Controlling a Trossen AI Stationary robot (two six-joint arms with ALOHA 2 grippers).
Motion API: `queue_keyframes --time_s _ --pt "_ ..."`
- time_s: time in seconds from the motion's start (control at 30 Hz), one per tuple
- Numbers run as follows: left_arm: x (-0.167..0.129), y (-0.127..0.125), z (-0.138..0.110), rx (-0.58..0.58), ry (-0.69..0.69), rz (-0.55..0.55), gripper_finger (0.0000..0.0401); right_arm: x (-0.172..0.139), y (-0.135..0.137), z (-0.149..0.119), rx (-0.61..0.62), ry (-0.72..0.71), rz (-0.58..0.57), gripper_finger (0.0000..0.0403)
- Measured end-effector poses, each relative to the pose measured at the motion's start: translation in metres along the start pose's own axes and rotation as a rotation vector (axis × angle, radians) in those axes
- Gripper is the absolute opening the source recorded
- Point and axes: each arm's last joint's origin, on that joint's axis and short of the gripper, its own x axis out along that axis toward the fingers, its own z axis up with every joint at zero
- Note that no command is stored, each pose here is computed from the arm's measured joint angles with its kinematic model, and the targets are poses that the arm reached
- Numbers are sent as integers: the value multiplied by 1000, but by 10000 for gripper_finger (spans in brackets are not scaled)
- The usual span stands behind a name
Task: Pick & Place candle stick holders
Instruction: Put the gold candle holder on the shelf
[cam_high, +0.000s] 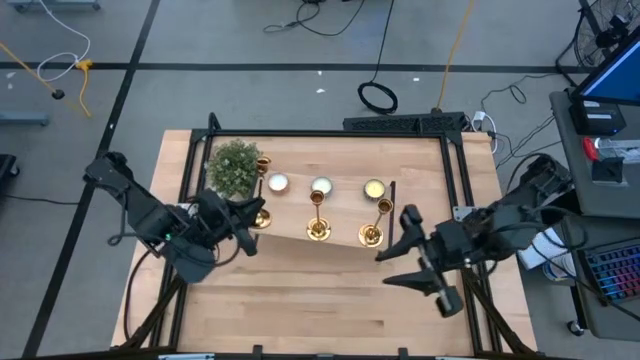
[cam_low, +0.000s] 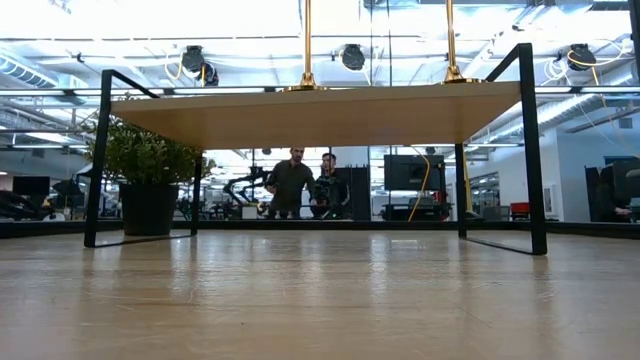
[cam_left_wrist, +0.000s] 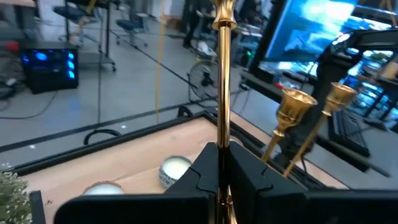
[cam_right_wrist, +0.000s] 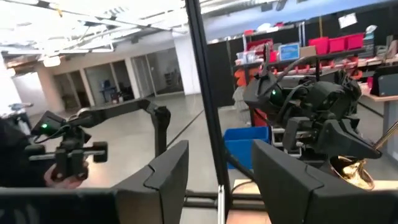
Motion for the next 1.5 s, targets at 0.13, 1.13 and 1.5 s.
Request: queue_keyframes --time_s 0.13,1.13,1.5 --pt "9 -7 -12 -6 -33 48 14 -15 2 5 -8 33 20 169" --pt "52 -30 -72 180 -207 252 14 -30 -4 -8 -175 215 -96 143" --pt "57 -3 -116 128 -215 261 14 -31 -8 -12 -231 237 -214 122"
